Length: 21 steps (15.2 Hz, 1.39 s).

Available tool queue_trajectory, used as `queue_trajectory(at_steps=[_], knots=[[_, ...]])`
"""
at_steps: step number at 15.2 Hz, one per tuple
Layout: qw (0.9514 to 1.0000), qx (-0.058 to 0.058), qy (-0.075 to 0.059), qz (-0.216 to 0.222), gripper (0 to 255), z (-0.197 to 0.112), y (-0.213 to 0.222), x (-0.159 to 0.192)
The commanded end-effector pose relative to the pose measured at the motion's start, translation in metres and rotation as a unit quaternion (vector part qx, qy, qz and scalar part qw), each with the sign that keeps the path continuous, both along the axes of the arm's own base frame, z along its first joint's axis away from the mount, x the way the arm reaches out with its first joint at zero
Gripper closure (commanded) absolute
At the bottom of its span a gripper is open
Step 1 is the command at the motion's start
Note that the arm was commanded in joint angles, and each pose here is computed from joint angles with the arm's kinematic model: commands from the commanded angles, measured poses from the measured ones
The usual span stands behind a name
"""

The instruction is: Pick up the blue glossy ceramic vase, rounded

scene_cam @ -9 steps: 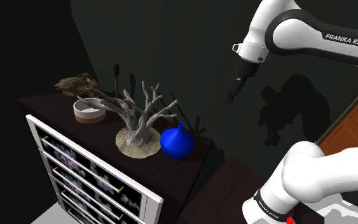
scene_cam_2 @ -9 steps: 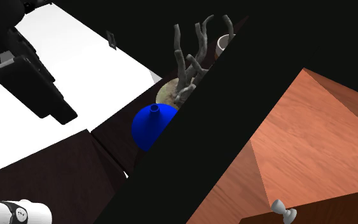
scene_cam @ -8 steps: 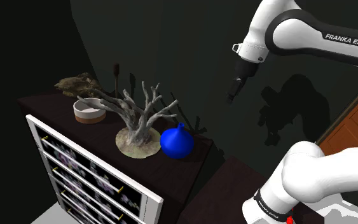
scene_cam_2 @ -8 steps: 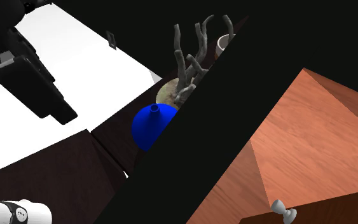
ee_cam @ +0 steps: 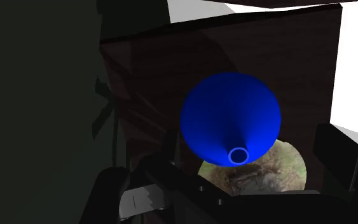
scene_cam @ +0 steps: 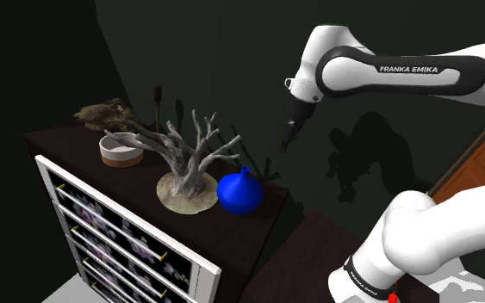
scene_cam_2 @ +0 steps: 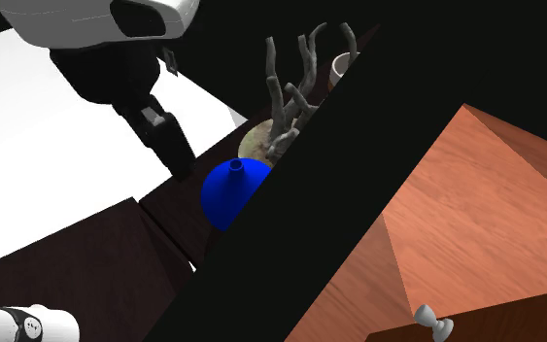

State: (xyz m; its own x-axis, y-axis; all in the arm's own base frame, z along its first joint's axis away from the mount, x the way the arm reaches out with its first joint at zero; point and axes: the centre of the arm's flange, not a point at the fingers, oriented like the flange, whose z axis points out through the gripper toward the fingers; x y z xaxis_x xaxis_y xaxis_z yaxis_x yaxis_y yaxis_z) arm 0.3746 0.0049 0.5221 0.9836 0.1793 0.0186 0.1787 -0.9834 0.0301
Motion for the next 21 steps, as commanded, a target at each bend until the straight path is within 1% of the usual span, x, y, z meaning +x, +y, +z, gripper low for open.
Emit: queue_trajectory(at_steps=[1,11,12,19,21], knots=[[1.0,0.002,0.002,0.005,0,-0.019,0.004,0.017],[0.9994,0.013,0.013,0.029,0,-0.117,0.035,0.102],[0.9994,0.013,0.013,0.029,0,-0.119,0.036,0.103],[0.9994,0.013,0.013,0.029,0,-0.159,0.036,0.103],[0.9994,0.013,0.013,0.029,0,-0.159,0.036,0.103]])
